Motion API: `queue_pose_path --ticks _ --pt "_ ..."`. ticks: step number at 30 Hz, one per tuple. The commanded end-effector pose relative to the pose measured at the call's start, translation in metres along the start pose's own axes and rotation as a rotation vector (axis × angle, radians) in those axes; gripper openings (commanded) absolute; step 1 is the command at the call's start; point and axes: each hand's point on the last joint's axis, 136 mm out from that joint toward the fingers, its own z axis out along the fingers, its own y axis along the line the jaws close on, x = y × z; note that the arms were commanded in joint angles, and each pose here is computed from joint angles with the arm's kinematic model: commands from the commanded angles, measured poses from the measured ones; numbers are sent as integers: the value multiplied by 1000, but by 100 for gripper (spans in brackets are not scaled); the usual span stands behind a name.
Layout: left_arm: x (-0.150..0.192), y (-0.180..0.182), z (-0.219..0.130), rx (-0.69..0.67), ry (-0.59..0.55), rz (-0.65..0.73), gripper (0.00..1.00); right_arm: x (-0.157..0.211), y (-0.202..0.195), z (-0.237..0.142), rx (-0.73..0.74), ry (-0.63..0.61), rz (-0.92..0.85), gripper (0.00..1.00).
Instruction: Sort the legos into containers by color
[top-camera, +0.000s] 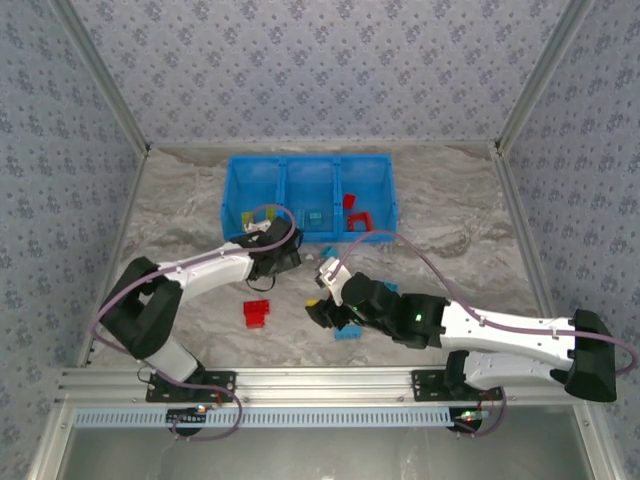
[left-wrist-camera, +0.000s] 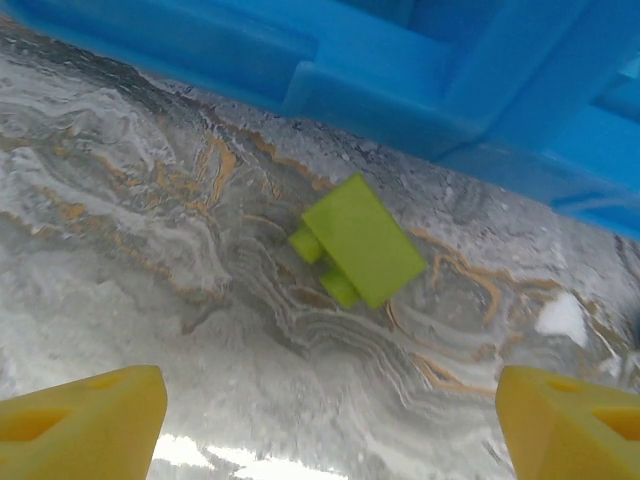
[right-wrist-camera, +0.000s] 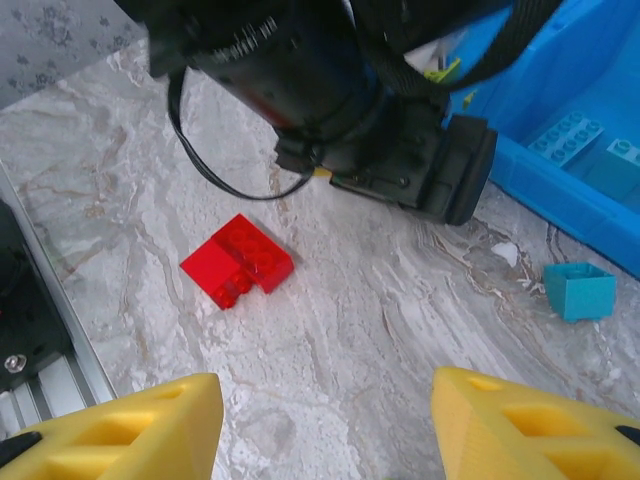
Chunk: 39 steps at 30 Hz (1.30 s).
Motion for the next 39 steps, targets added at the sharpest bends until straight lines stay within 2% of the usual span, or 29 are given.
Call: queue_pose_path --ticks 1,5,8,16,19,22,24,28,31,34,39 --pt "-23 -5 8 -2 -81 -54 85 -13 -2 -4 13 -61 23 60" --pt "-30 -4 23 26 -110 -83 81 -14 -1 -4 8 -66 37 60" --pt "-31 -10 30 37 -110 -53 79 -12 -3 -5 14 -61 42 60" --pt "-24 -4 41 0 -91 -41 67 -10 -7 -4 31 -54 54 60" --pt "-25 -1 41 -10 -96 -40 48 -10 -9 -3 35 -52 59 60" --pt "-25 0 38 -16 -101 -34 46 -9 -10 -3 37 -50 64 60" --pt "-25 1 36 -19 -105 -30 32 -9 -10 -2 36 -47 66 60" --pt "-25 9 22 -54 -134 -17 28 -12 -9 -2 29 -54 60 60" --pt "-26 17 3 -68 -153 -13 21 -18 -7 -3 19 -71 43 60" --pt "-28 28 -23 -70 -155 -10 20 -32 -2 -4 -3 -108 18 60" --pt "-58 43 -64 -43 -161 21 21 -56 13 5 -46 -150 -24 62"
